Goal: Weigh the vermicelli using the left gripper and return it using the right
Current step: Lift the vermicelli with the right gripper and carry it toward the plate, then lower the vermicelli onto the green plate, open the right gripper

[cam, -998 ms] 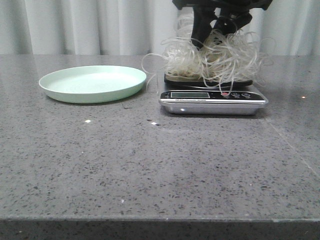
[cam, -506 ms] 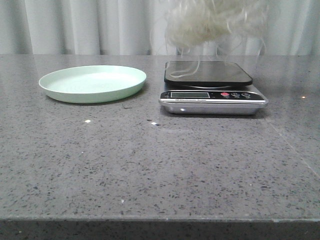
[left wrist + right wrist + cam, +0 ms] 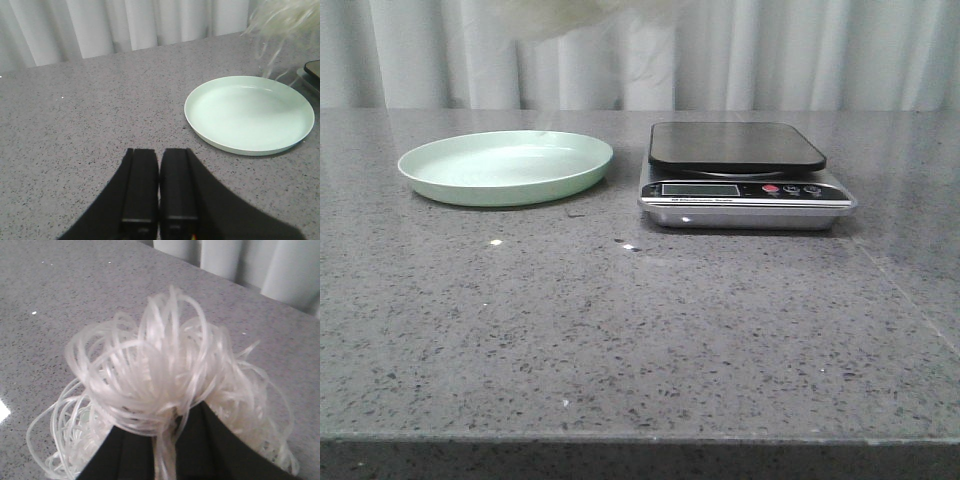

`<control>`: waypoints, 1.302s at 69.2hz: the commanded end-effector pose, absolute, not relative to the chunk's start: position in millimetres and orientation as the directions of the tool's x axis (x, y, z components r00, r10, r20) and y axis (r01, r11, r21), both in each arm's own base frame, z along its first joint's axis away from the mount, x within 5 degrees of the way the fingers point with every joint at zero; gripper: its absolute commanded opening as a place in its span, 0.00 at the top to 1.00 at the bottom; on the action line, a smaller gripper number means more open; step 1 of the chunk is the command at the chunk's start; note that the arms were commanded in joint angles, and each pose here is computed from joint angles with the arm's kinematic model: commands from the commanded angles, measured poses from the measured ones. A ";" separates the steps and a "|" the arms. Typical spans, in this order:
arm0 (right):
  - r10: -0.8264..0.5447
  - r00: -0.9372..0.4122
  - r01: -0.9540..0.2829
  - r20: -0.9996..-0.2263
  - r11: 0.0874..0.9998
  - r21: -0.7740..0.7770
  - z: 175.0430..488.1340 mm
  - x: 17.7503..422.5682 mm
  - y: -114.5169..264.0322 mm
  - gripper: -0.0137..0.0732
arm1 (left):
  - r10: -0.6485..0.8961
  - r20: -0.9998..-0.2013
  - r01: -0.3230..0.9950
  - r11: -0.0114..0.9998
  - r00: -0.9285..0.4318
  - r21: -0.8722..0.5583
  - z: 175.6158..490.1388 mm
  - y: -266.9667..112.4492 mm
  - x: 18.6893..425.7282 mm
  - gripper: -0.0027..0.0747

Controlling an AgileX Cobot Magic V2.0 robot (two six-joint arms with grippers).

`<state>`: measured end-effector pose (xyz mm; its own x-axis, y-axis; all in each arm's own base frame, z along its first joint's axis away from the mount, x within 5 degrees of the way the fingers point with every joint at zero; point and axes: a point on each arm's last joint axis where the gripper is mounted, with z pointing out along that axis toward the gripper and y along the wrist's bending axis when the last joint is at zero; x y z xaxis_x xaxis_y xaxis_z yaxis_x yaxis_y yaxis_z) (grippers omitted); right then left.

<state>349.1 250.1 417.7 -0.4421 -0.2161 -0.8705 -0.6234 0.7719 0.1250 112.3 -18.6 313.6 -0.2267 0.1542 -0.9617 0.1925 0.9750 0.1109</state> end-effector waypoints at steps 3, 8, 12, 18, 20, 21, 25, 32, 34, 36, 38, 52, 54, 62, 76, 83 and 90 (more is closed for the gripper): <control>-0.127 -0.322 -0.657 -0.938 0.744 0.125 431.4 347.5 272.2 0.67 | 0.118 -0.984 0.177 0.980 -0.132 0.093 329.2 -18.6 113.3 0.79; -0.148 -0.344 -0.662 -0.927 0.738 0.128 415.9 352.8 283.0 0.67 | 0.118 -0.984 0.177 0.980 -0.132 0.093 329.2 -18.6 113.3 0.79; -0.169 -0.369 -0.661 -0.914 0.739 0.131 401.2 358.8 289.5 0.67 | 0.118 -0.984 0.177 0.980 -0.132 0.093 329.2 -18.6 113.3 0.79; -0.192 -0.399 -0.658 -0.897 0.741 0.134 384.4 366.1 295.2 0.67 | 0.118 -0.984 0.177 0.980 -0.132 0.093 329.2 -18.6 113.3 0.79; -0.199 -0.407 -0.657 -0.891 0.742 0.135 378.6 368.6 297.2 0.67 | 0.118 -0.984 0.177 0.980 -0.132 0.093 329.2 -18.6 113.3 0.79; -0.199 -0.408 -0.656 -0.891 0.742 0.135 377.8 369.0 297.5 0.67 | 0.118 -0.984 0.177 0.980 -0.132 0.093 329.2 -18.6 113.3 0.79; -0.209 -0.421 -0.655 -0.883 0.744 0.136 369.1 372.6 300.3 0.67 | 0.118 -0.984 0.177 0.980 -0.132 0.093 329.2 -18.6 113.3 0.79; -0.226 -0.441 -0.653 -0.868 0.745 0.138 358.7 375.9 303.0 0.67 | 0.114 -0.985 0.177 0.980 -0.133 0.090 329.2 -18.7 113.3 0.79; -0.231 -0.446 -0.653 -0.865 0.745 0.138 356.7 376.4 303.5 0.67 | 0.112 -0.985 0.178 0.980 -0.133 0.087 329.2 -18.7 113.3 0.79; -0.233 -0.449 -0.653 -0.863 0.745 0.138 355.7 376.6 303.7 0.67 | 0.110 -0.985 0.178 0.980 -0.134 0.085 329.2 -18.8 113.3 0.79; -0.234 -0.450 -0.653 -0.862 0.745 0.138 355.7 376.5 303.6 0.67 | 0.110 -0.985 0.178 0.980 -0.134 0.085 329.2 -18.8 113.3 0.79; -0.235 -0.450 -0.653 -0.862 0.744 0.138 356.1 376.2 303.4 0.54 | 0.110 -0.985 0.178 0.980 -0.134 0.085 329.2 -18.8 113.3 0.79; -0.234 -0.449 -0.653 -0.862 0.744 0.138 356.8 375.9 303.3 0.49 | 0.110 -0.985 0.178 0.980 -0.134 0.085 329.2 -18.8 113.3 0.79; -0.237 -0.448 -0.657 -0.862 0.741 0.138 362.0 374.9 302.9 0.30 | 0.110 -0.985 0.178 0.980 -0.134 0.085 329.2 -18.8 113.3 0.79; -0.260 -0.453 -0.671 -0.853 0.729 0.135 385.1 368.6 297.6 0.24 | 0.110 -0.985 0.178 0.980 -0.134 0.085 329.2 -18.8 113.3 0.79; -0.266 -0.451 -0.675 -0.852 0.726 0.131 403.0 363.0 289.3 0.24 | 0.110 -0.985 0.178 0.980 -0.134 0.085 329.2 -18.8 113.3 0.79; -0.249 -0.445 -0.663 -0.860 0.738 0.130 419.9 360.3 274.1 0.28 | 0.110 -0.985 0.178 0.980 -0.134 0.085 329.2 -18.8 113.3 0.79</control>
